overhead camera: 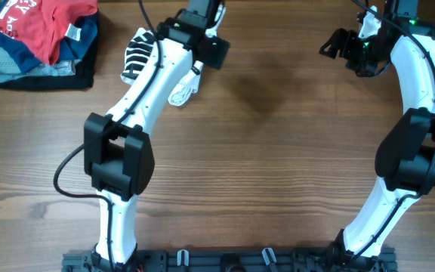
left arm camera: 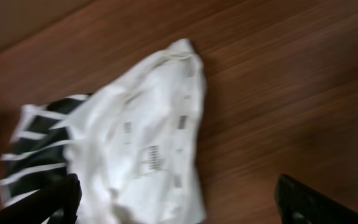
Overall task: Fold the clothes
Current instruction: 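Grasp the white bundle with the left gripper and lift it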
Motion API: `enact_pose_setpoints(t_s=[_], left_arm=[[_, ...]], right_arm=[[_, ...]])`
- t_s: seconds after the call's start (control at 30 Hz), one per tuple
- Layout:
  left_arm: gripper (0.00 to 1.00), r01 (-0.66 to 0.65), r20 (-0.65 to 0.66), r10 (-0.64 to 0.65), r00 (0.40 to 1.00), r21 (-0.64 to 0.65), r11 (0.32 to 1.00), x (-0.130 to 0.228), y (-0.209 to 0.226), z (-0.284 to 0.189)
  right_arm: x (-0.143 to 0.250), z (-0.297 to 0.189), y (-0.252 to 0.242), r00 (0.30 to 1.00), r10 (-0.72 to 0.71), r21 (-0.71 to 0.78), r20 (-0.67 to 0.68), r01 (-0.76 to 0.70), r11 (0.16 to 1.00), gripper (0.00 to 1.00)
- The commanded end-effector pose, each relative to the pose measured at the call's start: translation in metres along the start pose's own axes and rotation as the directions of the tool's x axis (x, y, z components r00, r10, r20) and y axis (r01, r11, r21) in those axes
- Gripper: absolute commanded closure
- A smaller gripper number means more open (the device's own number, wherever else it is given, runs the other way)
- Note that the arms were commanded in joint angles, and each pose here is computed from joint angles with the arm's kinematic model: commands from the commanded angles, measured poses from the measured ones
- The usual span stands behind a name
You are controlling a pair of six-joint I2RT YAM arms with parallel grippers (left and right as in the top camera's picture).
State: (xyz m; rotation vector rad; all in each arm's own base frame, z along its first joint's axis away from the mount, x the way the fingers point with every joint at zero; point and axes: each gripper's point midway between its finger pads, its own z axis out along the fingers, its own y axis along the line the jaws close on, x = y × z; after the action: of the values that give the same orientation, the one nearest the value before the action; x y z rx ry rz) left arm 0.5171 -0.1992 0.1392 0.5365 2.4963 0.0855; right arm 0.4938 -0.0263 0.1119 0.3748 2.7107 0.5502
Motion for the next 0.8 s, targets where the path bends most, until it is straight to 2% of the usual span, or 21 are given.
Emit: enact_pose_setpoints(t_s=[0.0, 0.13, 0.43, 0.7, 0.77], left_arm=[[0.00, 0.140, -0.124, -0.129, 0.984, 0.087, 0.986, 0.031, -0.019, 0.040], [0.01, 0.128, -0.196, -0.116, 0.974, 0.051, 0.990, 0.056, -0.020, 0.071], [0.02, 0.082, -0.235, -0.106, 0.966, -0.109, 0.991, 0.079, 0.000, 0.108], [0.22, 0.039, -0.276, -0.099, 0.956, -0.215, 0.976, 0.100, 0.021, 0.127], [0.32, 0.044, -0.290, -0.109, 0.951, -0.221, 0.974, 0.107, 0.026, 0.136]], right_arm=[[-0.001, -0.007, 0.003, 1.000, 0.003, 0.007, 0.012, -0.003, 1.000, 0.10], [-0.001, -0.007, 0.006, 1.000, 0.004, -0.012, 0.010, -0.004, 1.000, 0.10], [0.000, -0.007, 0.009, 1.000, 0.021, -0.028, 0.004, -0.021, 0.999, 0.10], [0.004, -0.007, 0.008, 1.000, 0.026, -0.024, -0.011, -0.026, 0.999, 0.09], [0.006, -0.007, 0.008, 1.000, 0.022, -0.023, -0.018, -0.023, 0.999, 0.09]])
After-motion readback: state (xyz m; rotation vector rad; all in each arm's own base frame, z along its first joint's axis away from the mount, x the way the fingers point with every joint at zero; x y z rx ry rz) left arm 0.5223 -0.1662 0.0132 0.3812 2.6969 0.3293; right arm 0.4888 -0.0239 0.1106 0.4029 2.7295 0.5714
